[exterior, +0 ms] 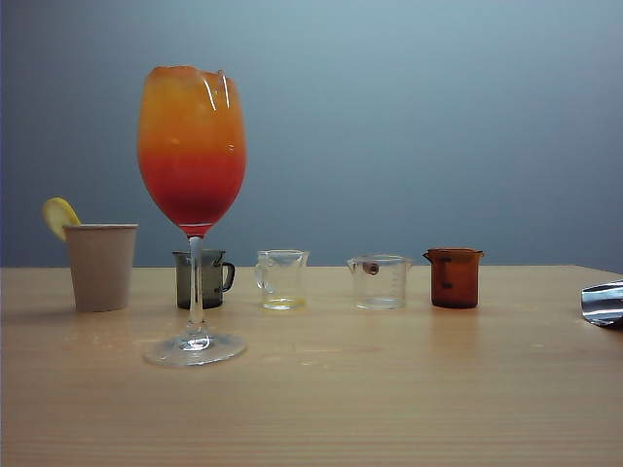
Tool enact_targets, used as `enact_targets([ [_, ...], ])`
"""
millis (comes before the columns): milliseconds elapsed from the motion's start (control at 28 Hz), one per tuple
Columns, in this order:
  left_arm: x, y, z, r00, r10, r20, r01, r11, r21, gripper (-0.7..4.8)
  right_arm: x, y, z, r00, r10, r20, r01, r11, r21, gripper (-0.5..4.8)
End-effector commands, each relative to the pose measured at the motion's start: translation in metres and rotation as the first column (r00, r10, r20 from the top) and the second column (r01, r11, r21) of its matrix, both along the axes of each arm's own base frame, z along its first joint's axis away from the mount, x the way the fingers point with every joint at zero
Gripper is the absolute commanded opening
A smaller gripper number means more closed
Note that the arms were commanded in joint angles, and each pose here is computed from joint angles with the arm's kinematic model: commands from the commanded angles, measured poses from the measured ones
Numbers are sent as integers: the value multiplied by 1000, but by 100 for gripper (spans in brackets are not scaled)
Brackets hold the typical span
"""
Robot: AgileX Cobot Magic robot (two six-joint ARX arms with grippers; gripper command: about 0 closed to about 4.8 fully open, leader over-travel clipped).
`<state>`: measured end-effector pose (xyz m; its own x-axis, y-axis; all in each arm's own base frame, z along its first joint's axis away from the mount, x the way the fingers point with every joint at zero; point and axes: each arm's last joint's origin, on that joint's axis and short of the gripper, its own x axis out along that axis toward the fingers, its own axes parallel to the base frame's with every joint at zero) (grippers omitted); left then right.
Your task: Pick up the lemon slice from the paper cup on the left and carefully insert it into the rim of the goblet.
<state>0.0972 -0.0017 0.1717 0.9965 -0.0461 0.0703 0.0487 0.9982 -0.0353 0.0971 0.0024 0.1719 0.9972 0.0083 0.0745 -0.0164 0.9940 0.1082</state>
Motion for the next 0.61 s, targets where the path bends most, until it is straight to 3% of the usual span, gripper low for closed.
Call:
enact_targets([
  [36,0,1,-1,999,25,-20,-25,1000,3,-5,0,0,-1,1000,-1,3,1,1000,-2,-5],
  [321,-1,1,5,999,47,3,-47,999,0,-5,-1,0,4,1000,0,20,0,1000,-2,-5],
  [499,-8,3,29,996,85,-9,-86,994,-69,-5,-8,0,31,998,-1,61,1,1000,-1,-5],
  [606,-11,3,49,996,90,19,-89,993,-74,-5,-14,0,50,997,0,75,0,1000,0,-5],
])
